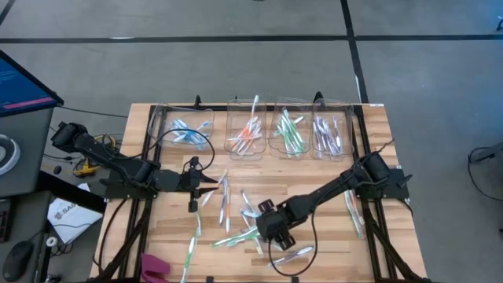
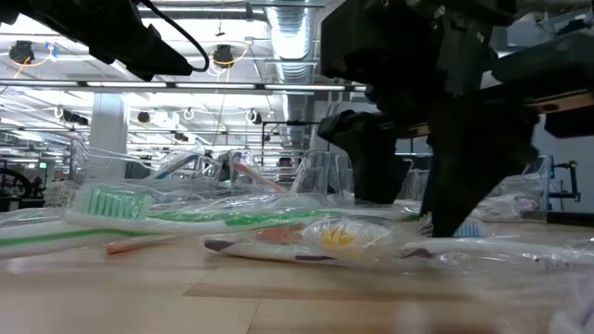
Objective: Pick & Place Toothbrushes
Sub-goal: Put the green toothbrush into the middle right transparent bin
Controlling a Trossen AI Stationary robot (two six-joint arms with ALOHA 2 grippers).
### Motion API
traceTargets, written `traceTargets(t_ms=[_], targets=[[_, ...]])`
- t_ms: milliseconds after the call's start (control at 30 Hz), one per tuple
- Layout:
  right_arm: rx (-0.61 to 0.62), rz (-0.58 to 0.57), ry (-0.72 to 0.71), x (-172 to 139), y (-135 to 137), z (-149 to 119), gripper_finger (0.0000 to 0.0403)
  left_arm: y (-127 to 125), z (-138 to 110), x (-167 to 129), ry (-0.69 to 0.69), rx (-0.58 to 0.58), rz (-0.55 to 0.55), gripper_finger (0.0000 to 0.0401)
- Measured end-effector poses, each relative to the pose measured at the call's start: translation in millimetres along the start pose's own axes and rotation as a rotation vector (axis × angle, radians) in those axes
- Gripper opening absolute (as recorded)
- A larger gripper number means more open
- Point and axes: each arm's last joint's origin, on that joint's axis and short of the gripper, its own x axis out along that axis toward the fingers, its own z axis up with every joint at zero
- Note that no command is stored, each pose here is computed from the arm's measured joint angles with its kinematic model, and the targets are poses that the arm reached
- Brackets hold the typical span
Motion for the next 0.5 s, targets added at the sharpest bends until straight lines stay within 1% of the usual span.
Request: traceTargets(t_ms=[133, 367, 433, 500], targets=[[-0.020, 0.000, 0.005, 0.0, -0.2, -0.5, 0.0162, 0.0, 0.0, 0.0, 0.000, 0.000, 0.000, 0.0086], [-0.022, -0.003, 0.015, 0.0, -0.7, -1.5, 0.0029, 0.0, 0.0, 0.0, 0.000, -0.002, 0.000, 0.0086], [-0.011, -0.013, 0.017, 0.0, -1.1, -1.6, 0.0026, 0.0, 0.0, 0.0, 0.000, -0.003, 0.000, 0.0086], [0.014, -0.053, 0.025, -0.1, 0.1, -1.9, 0.0027, 0.0, 0.0, 0.0, 0.000, -0.004, 0.000, 0.0086]])
